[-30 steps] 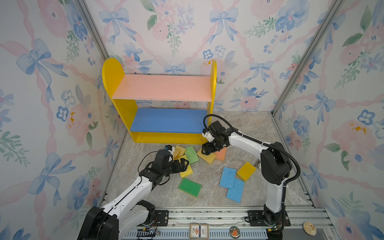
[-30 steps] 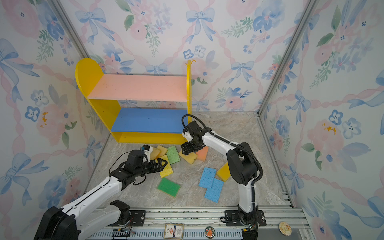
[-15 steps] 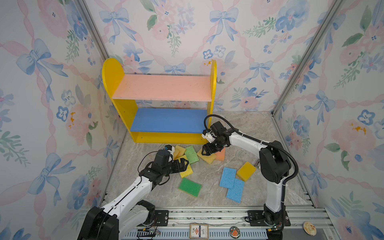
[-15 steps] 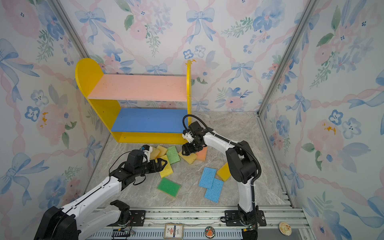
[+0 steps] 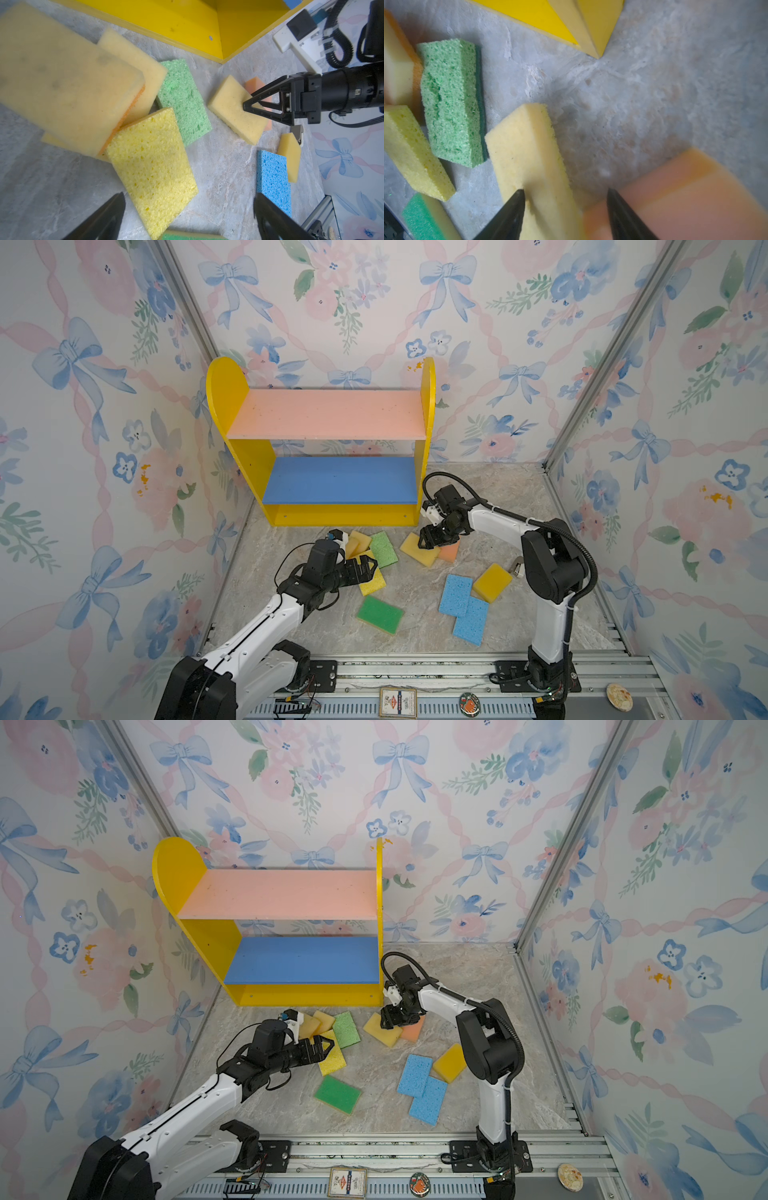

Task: Place and organize the cleaning sponges onto the shelf
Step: 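Lower the right gripper and grasp the pale yellow sponge near the orange one, then lift the pale yellow sponge and pass it into the open left gripper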

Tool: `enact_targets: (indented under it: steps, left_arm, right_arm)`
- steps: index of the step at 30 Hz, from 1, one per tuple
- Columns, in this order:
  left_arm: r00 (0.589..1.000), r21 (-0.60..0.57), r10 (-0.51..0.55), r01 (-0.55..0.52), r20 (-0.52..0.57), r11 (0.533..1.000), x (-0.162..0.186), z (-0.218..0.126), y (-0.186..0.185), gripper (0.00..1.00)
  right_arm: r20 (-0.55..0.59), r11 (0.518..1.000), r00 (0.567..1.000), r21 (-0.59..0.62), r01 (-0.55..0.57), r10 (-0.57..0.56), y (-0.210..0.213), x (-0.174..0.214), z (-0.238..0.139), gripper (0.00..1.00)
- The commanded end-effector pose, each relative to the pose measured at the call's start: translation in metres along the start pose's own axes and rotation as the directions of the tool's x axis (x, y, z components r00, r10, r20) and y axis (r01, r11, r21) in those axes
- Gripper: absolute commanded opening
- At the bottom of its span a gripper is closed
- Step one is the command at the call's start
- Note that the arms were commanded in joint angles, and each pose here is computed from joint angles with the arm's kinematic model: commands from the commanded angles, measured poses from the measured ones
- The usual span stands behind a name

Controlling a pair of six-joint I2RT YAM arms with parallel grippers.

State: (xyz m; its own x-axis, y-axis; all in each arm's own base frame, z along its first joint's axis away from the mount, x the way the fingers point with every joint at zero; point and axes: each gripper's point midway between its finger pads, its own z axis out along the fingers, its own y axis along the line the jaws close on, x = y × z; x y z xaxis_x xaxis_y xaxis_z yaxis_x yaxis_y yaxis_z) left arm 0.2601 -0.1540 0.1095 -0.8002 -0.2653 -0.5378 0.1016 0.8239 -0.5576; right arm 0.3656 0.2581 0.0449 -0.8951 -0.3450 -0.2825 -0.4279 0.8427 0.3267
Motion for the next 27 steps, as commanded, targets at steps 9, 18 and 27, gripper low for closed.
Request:
enact_targets:
  steps: [9,18,27]
  left_arm:
    - [0.999,0.023,-0.026,0.026,0.018,0.999,-0.003,-0.004,-0.003,0.98]
    - [0.998,0.089,-0.05,0.048,0.029,0.995,-0.008,-0.005,-0.017,0.98]
    - [0.984,0.333,-0.156,0.119,0.087,0.936,-0.027,-0.015,-0.058,0.98]
  right_arm:
    - [0.028,0.996,0.997,-0.05,-0.068,0.07,0.001,0.007,-0.006,0.37]
    - [0.171,0.956,0.962,-0.238,-0.17,0.214,0.024,-0.011,-0.041,0.21]
    - [0.293,0.882,0.893,-0.428,-0.197,0.342,0.075,-0.022,-0.1,0.22]
